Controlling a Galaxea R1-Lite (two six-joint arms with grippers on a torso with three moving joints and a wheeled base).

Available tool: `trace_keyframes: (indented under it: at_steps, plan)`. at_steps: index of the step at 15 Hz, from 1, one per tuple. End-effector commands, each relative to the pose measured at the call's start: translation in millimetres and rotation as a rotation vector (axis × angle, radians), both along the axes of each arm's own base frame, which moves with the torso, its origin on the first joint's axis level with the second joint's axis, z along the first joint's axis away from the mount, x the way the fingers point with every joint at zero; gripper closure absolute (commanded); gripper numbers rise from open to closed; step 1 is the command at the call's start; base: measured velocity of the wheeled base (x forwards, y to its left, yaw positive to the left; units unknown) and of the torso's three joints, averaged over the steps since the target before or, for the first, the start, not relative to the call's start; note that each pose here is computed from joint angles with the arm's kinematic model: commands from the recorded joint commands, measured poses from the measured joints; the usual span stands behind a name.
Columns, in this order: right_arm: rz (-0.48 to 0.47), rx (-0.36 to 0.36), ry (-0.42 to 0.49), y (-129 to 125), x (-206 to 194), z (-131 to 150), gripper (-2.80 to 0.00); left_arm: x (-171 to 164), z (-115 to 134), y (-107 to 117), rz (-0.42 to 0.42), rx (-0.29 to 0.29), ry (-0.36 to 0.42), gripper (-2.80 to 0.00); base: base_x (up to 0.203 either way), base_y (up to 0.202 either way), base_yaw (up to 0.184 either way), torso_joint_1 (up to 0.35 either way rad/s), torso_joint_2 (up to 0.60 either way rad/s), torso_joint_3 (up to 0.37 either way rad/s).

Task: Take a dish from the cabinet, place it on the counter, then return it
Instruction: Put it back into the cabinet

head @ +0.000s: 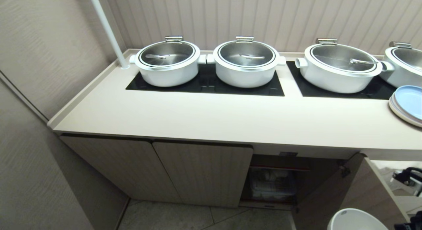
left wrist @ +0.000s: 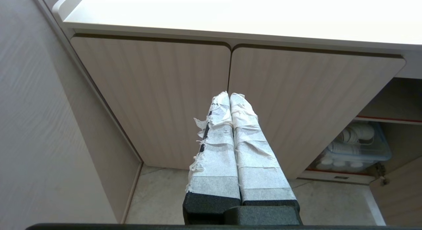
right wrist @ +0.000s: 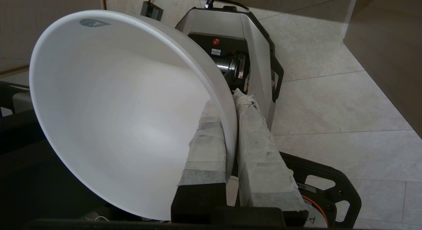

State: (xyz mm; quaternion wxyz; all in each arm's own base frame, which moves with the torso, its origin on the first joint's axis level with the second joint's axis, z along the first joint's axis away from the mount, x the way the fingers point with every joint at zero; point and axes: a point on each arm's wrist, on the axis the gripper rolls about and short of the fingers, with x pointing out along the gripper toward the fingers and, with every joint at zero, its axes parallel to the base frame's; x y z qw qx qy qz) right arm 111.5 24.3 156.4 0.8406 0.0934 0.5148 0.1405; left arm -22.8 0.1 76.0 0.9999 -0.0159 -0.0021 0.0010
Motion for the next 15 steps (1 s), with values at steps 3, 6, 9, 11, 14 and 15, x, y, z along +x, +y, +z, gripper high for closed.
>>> trace_keyframes:
  at_steps: [3,6,9,11,14,15]
  plan:
    - [-0.001,0.001,0.009,0.0,-0.2,-0.8,0.00,-0.1,0.2,0.0,0.001,-0.001,-0.001,0.00,0.079,0.000,-0.002,-0.006,0.00,0.005]
    - [-0.002,0.002,0.008,0.1,-0.1,-0.7,0.00,-0.1,0.3,0.0,0.001,-0.001,-0.002,0.00,0.181,0.000,0.005,0.015,0.00,-0.001]
    - [-0.002,0.001,0.011,-0.1,-0.8,-1.6,0.00,0.0,-0.1,0.0,0.001,-0.001,0.000,0.00,0.019,0.000,0.000,0.003,0.00,0.000]
    - [-0.001,0.002,0.012,-0.1,-1.4,-2.2,0.00,-0.1,0.3,0.0,0.001,-0.001,-0.002,0.00,0.000,0.000,0.000,0.000,0.00,0.000]
    - [-0.002,0.003,0.014,-0.2,-2.0,-2.5,0.00,0.0,-0.1,0.0,0.001,-0.002,0.000,0.00,0.000,0.000,0.000,0.000,0.00,0.000]
    - [-0.003,0.002,0.010,-0.3,-2.3,-1.8,0.00,0.0,-0.1,0.0,0.001,-0.002,0.000,0.00,0.000,0.000,0.000,0.000,0.00,0.000]
